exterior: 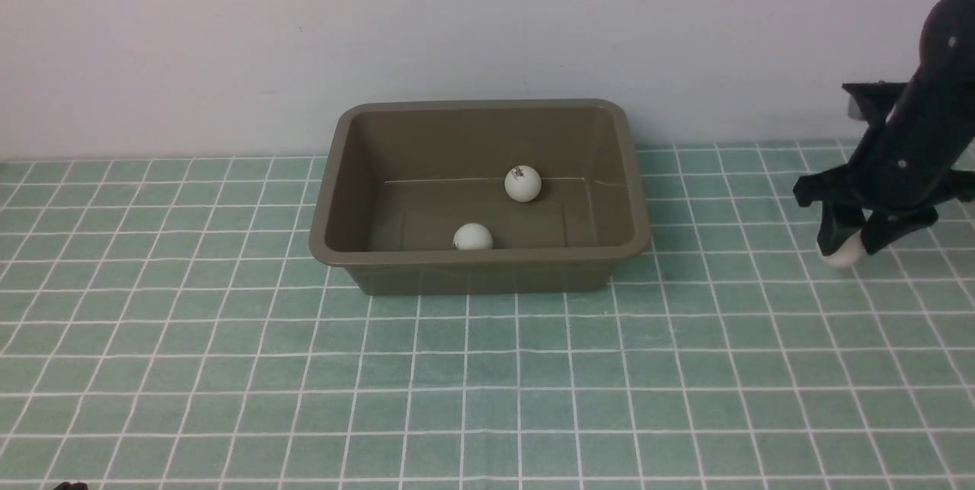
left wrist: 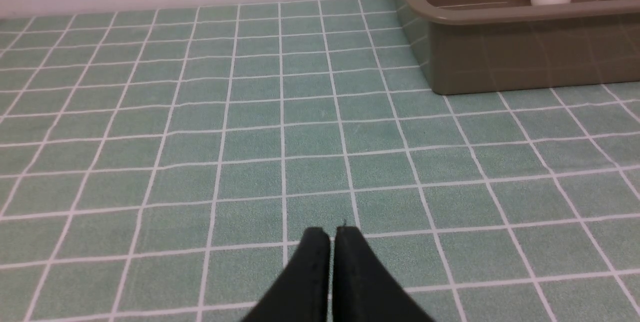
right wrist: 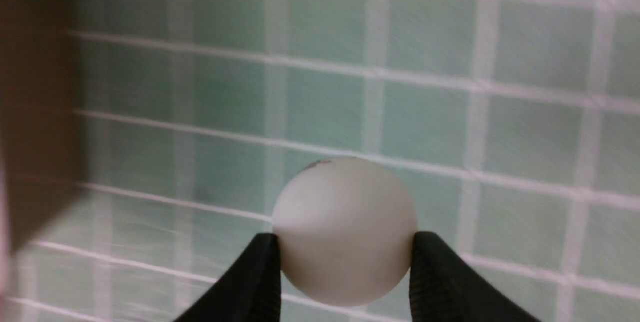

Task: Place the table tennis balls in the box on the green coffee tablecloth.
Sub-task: 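Reach for and grasp a ping pong ball on the table, then release the ping pong ball into the bin and lift the gripper away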

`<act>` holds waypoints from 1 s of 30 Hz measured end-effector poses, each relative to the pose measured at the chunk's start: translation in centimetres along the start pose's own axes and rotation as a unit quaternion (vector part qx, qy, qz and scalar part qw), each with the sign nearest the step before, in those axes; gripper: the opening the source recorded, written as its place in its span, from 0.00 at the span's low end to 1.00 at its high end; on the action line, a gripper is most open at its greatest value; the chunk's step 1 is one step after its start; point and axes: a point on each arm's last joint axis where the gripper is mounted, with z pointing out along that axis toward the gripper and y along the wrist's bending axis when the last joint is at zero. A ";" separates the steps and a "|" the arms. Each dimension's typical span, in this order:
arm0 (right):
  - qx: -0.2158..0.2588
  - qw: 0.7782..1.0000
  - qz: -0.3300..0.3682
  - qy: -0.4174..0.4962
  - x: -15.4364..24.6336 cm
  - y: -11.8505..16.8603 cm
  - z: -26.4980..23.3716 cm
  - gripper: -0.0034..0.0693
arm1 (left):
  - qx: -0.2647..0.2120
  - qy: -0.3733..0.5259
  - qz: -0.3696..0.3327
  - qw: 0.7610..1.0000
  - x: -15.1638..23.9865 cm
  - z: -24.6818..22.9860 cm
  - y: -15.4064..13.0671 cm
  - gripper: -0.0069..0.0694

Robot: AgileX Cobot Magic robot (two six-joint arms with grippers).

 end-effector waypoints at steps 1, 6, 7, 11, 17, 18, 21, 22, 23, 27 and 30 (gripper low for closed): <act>-0.007 1.000 -0.008 -0.009 -0.3 0.7 -0.3 0.47 | 0.000 0.000 0.000 1.000 0.0 0.0 0.0 0.08; -0.034 0.997 -0.058 -0.038 -1.4 5.1 -1.5 0.47 | 0.000 0.000 0.000 1.000 0.0 0.0 0.0 0.08; -0.037 0.996 -0.071 -0.043 -1.5 6.1 -1.6 0.47 | 0.000 0.000 0.000 1.000 0.0 0.0 0.0 0.08; -0.050 0.992 -0.108 -0.048 -1.4 9.7 -1.8 0.47 | 0.000 0.000 0.000 1.000 0.0 0.0 0.0 0.08; -0.060 0.985 -0.151 -0.052 -0.7 14.1 -1.4 0.47 | 0.000 0.000 0.000 1.000 0.0 0.0 0.0 0.08; -0.061 0.984 -0.156 -0.054 -0.6 14.5 -1.3 0.47 | 0.000 0.000 0.000 1.000 0.0 0.0 0.0 0.08; -0.063 0.982 -0.167 -0.060 -0.5 15.6 -0.8 0.47 | 0.000 0.000 0.000 1.000 0.0 0.0 0.0 0.08; -0.063 0.981 -0.170 -0.063 -0.5 16.1 -0.6 0.47 | 0.000 0.000 0.000 1.000 0.0 0.0 0.0 0.08; -0.063 0.981 -0.174 -0.064 -0.5 16.5 -0.3 0.47 | 0.000 0.000 0.000 1.000 0.0 0.0 0.0 0.08; -0.065 0.980 -0.180 -0.060 -0.3 17.2 0.8 0.47 | 0.000 0.000 0.000 1.000 0.0 0.0 0.0 0.08; -0.065 0.980 -0.180 -0.051 -0.3 17.3 1.7 0.47 | 0.000 0.000 0.000 1.000 0.0 0.0 0.0 0.08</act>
